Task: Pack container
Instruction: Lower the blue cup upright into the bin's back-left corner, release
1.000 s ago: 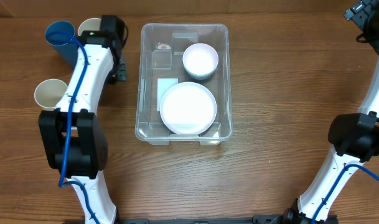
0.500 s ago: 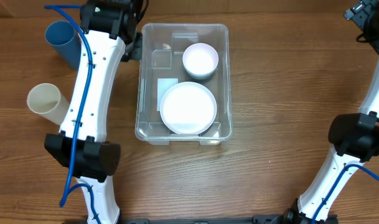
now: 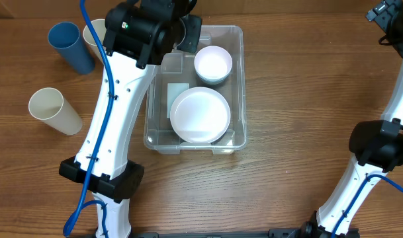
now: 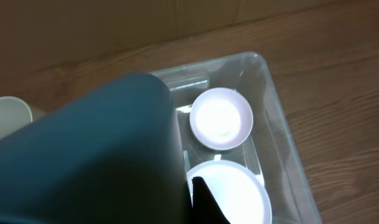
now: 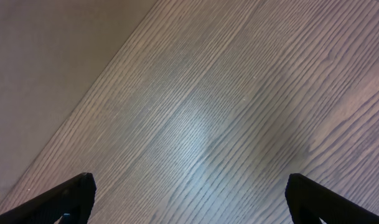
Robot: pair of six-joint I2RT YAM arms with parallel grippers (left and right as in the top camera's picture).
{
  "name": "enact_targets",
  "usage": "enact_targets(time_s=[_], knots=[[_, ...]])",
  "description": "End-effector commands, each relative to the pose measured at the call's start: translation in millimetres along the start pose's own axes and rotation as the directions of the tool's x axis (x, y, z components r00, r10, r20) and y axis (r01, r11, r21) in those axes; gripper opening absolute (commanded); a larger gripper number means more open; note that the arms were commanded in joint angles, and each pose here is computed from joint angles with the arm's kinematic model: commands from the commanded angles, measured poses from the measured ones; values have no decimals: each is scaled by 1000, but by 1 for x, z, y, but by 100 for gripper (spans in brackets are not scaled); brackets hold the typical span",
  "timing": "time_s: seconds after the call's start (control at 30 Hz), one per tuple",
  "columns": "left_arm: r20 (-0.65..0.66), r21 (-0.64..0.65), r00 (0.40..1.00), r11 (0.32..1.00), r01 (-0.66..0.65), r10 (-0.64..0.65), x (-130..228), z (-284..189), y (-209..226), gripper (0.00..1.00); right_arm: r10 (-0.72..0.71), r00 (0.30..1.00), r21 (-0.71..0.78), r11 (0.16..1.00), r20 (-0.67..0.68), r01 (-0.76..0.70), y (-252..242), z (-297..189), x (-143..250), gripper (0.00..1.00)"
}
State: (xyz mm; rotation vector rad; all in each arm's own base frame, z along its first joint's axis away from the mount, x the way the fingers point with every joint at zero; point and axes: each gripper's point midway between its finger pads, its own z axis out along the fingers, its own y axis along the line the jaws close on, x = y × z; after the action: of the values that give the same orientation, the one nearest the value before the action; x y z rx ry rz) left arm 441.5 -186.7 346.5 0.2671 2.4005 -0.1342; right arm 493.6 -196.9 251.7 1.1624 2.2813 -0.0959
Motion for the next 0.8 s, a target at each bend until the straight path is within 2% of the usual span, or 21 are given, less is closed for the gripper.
enact_targets(time_s=[0.0,0.23,0.4,0.57,0.77], knots=[[-12,2,1000,1000,6,-6,0,12,3,4,18,997,-40,999,72,-15,3,-32,-15,100],[-189,-50,979,996,71,-79,36,88,4,4,18,997,-40,999,72,-15,3,-32,-15,100],[-304,-85,948,994,69,-92,66,137,4,4,18,997,-40,999,72,-15,3,-32,-15,100],[-309,-126,938,984,127,-160,70,158,20,4,18,997,-40,999,72,-15,3,-32,-15,100],[-307,-111,930,978,175,-202,70,185,35,4,18,997,-40,999,72,-15,3,-32,-15,100]])
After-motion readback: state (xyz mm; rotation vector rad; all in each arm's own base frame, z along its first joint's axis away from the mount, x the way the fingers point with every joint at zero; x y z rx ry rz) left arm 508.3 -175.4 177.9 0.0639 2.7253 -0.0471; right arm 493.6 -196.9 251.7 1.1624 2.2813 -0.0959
